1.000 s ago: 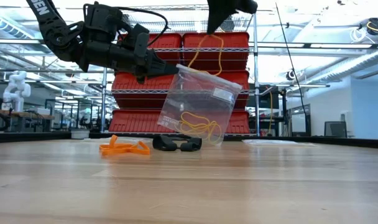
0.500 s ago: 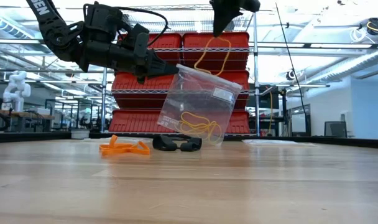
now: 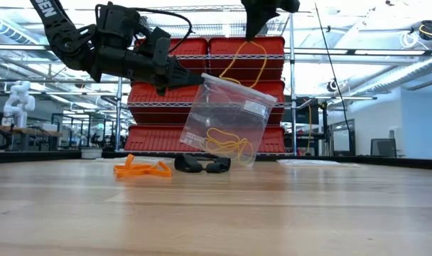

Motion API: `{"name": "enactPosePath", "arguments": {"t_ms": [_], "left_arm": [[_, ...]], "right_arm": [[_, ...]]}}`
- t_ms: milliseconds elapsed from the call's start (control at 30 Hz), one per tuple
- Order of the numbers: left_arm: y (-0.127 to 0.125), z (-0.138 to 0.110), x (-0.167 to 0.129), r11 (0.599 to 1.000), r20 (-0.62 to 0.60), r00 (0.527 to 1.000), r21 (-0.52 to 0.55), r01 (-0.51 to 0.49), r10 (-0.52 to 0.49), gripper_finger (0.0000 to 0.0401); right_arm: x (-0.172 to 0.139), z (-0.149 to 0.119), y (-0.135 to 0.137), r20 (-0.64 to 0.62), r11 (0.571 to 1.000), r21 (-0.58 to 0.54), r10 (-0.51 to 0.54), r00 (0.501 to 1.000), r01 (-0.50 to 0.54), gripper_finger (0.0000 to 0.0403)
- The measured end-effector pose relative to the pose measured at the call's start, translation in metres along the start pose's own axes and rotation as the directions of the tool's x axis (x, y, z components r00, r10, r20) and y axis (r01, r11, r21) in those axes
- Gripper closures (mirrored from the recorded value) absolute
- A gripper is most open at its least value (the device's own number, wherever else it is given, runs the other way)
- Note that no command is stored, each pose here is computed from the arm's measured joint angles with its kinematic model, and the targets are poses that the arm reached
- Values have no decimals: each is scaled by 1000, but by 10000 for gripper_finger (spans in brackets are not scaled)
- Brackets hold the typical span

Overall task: Sort rubber bands
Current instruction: Put the left yellow rubber band into the middle transparent zip bag

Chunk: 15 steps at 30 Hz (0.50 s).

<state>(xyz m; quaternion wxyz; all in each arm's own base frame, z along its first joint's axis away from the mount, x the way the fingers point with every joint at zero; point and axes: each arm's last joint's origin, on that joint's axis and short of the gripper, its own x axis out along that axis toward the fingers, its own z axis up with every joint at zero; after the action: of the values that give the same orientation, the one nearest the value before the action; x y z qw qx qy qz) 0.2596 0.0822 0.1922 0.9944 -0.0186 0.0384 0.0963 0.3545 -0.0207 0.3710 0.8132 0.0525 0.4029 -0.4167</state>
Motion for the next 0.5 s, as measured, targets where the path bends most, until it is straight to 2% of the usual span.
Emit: {"name": "enactPosePath", "arguments": {"t_ms": [267, 500], "left_arm": [[0, 0, 0, 1000, 0, 1000, 0, 0, 0, 401], [0, 0, 0, 1000, 0, 1000, 0, 2, -2, 401]], "right_arm": [[-6, -6, 6, -9, 1000, 6, 10, 1000, -10, 403], [10, -11, 25, -58, 993, -111, 34, 998, -40, 403]]}}
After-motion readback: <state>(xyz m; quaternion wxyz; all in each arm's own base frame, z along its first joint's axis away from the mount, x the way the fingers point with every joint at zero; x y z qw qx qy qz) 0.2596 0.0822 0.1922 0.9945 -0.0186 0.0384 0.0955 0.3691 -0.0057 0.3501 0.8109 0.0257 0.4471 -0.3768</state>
